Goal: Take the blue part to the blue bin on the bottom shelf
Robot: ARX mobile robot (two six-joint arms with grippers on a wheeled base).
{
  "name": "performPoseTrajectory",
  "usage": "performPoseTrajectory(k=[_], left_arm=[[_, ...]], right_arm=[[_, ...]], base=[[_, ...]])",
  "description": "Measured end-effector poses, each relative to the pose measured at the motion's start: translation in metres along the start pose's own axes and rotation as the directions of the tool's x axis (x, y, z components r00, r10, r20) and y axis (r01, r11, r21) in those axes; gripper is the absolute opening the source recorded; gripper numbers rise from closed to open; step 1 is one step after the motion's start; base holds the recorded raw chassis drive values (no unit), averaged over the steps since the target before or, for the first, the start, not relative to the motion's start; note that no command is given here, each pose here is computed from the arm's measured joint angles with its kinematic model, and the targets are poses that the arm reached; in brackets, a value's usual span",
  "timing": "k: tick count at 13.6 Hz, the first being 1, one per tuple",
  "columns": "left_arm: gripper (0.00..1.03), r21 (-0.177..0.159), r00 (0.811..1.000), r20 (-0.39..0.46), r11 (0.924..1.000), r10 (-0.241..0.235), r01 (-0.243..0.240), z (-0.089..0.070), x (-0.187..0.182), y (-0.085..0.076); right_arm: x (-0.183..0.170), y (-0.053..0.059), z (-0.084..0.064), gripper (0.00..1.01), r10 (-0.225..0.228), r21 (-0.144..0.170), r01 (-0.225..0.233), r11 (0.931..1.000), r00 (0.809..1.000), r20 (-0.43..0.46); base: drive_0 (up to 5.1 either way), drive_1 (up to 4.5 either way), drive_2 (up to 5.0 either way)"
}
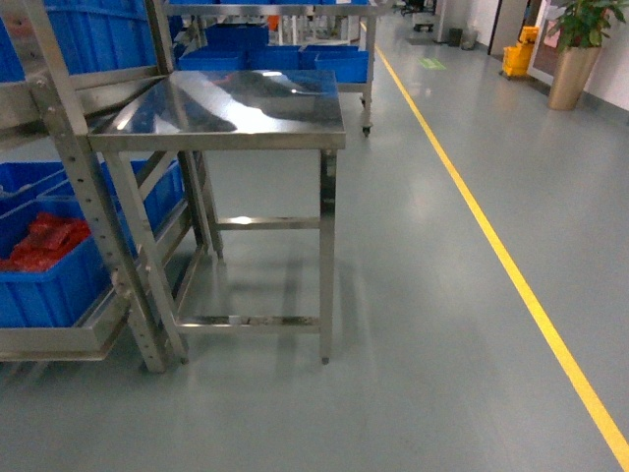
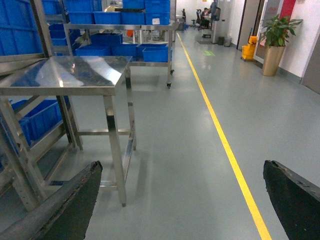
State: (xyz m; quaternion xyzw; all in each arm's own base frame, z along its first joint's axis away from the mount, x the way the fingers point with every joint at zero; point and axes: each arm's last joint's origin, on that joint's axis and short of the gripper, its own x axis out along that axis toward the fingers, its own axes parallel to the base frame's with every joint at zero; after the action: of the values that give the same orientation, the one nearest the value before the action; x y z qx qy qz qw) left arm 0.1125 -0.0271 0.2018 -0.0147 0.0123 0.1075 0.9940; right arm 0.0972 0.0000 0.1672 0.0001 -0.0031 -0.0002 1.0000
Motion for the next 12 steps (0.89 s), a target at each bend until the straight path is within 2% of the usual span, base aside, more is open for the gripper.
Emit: performPoseTrajectory(k=[12], left_arm=[[0.44, -0.001, 1.000, 0.002, 1.0000, 0.000, 0.000, 0.0002, 0.0000, 0.0000]], right_arm=[[0.0000, 0.0000, -0.0005, 0.98, 0.000, 0.000, 0.000, 1.0000, 1.000, -0.005]], base=[[0.0, 4.16, -4.1]])
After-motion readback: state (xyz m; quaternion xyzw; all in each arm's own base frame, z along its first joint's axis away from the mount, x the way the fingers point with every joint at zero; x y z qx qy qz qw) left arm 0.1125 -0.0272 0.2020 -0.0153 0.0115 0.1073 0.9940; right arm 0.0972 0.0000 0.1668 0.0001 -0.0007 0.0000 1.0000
